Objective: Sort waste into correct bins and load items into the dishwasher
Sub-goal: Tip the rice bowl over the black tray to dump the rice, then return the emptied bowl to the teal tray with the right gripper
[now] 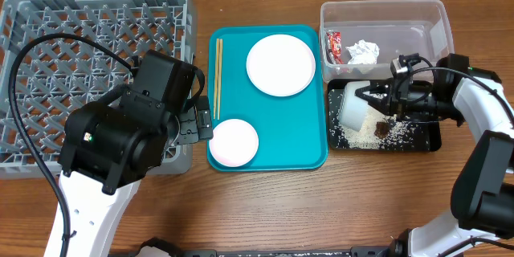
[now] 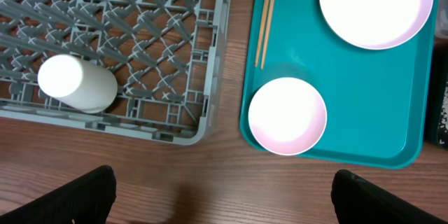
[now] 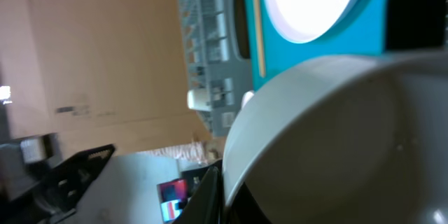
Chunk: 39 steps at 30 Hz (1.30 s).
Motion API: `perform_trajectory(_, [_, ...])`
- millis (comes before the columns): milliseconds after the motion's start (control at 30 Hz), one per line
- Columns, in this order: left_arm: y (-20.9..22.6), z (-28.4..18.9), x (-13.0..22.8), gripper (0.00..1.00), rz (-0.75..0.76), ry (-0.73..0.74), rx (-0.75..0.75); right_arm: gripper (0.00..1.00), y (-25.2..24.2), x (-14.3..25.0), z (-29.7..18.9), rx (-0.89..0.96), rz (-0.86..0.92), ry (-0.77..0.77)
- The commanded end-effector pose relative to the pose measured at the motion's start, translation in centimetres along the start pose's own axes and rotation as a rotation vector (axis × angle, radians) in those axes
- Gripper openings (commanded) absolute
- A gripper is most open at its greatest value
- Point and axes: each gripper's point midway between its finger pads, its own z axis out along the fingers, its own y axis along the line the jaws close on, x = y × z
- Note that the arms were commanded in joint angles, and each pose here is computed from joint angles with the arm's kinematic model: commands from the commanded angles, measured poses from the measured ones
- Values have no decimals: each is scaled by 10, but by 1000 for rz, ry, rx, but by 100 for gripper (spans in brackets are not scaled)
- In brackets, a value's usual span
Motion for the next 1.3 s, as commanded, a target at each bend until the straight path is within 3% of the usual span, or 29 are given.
perform_trajectory(0, [-2,-1,-4,100,-12,-15,3,4,13,2,-2,-21,73,-6])
perform_trajectory(67, [-2,-1,-4,100,-9,-14,3,4,48,10,-4,-195,-116,-8])
perform_trajectory(133, [-2,-1,-4,100,-2,-13,3,4,50,9,-4,-181,-176,-12])
perform_trajectory(200, [-2,-1,-4,100,-2,-13,2,4,36,8,-2,-101,-41,1])
perform_trajectory(333, [-2,-1,-4,100,6,-13,2,4,15,11,-1,56,-46,13])
perform_trajectory(400, [-2,-1,-4,100,6,-14,3,4,5,11,-2,118,52,11])
perform_trajectory(567, [-2,-1,-4,100,6,-13,2,4,18,13,-2,178,-31,13])
perform_trajectory(867, [-1,-1,-6,100,4,-23,-6,4,69,34,33,571,-331,41])
perform_trajectory(1167, [1,-1,-4,100,5,-20,-11,4,29,70,110,1003,-438,12])
perform_trajectory(1267, [1,-3,-5,100,-5,-29,-6,4,21,76,131,1056,-483,8])
